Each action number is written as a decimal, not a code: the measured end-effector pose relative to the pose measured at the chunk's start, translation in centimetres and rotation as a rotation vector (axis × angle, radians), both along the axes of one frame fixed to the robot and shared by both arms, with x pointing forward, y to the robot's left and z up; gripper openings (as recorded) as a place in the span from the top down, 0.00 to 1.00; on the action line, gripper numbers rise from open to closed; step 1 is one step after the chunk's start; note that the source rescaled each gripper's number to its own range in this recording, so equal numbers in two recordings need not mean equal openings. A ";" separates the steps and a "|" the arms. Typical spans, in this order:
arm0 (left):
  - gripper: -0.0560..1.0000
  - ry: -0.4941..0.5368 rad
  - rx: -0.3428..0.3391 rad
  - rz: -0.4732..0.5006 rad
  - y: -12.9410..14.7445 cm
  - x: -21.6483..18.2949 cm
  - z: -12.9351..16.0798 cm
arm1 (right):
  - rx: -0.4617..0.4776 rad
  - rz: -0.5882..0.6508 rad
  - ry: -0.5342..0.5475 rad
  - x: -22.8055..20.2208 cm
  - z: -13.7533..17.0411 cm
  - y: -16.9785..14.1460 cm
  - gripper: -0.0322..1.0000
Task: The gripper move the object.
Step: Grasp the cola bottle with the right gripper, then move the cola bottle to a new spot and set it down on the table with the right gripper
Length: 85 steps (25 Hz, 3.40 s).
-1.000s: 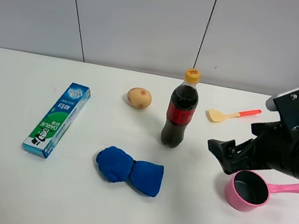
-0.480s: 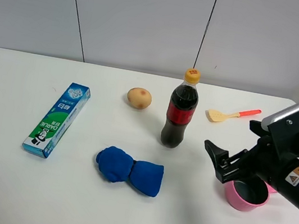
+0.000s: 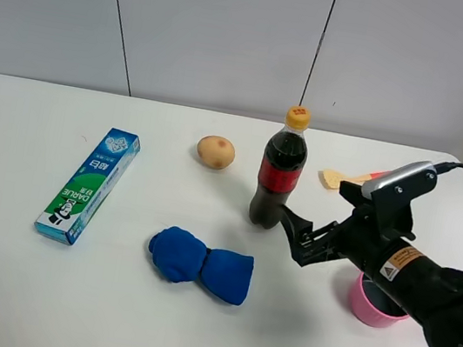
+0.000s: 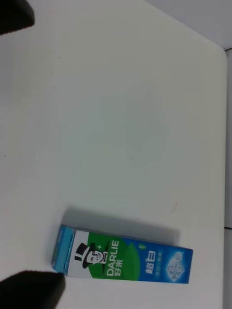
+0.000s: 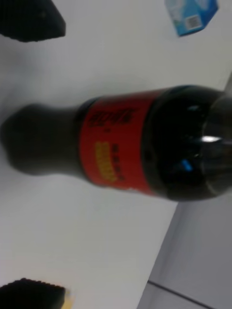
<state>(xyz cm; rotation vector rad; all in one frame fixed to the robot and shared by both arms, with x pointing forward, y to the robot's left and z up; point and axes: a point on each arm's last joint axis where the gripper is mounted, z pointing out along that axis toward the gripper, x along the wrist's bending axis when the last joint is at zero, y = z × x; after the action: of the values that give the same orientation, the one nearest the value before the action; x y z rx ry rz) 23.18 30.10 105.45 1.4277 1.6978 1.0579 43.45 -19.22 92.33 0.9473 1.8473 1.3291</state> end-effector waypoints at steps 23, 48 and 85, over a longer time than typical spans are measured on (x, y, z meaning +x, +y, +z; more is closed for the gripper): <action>0.00 0.000 0.000 0.000 0.0 0.0 0.0 | 0.063 0.061 -0.129 3.2 -0.2 2.3 0.00; 0.00 0.000 0.000 0.000 0.0 0.0 0.0 | 0.045 0.100 -0.085 5.8 -3.2 4.1 0.02; 0.00 0.000 0.000 0.000 0.0 0.0 0.0 | 0.041 0.076 -0.077 5.0 2.0 3.4 0.96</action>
<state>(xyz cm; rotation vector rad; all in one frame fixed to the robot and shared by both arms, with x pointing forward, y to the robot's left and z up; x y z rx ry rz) 23.18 30.10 105.45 1.4277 1.6979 1.0580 48.50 -15.81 94.35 0.8424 1.8199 1.4342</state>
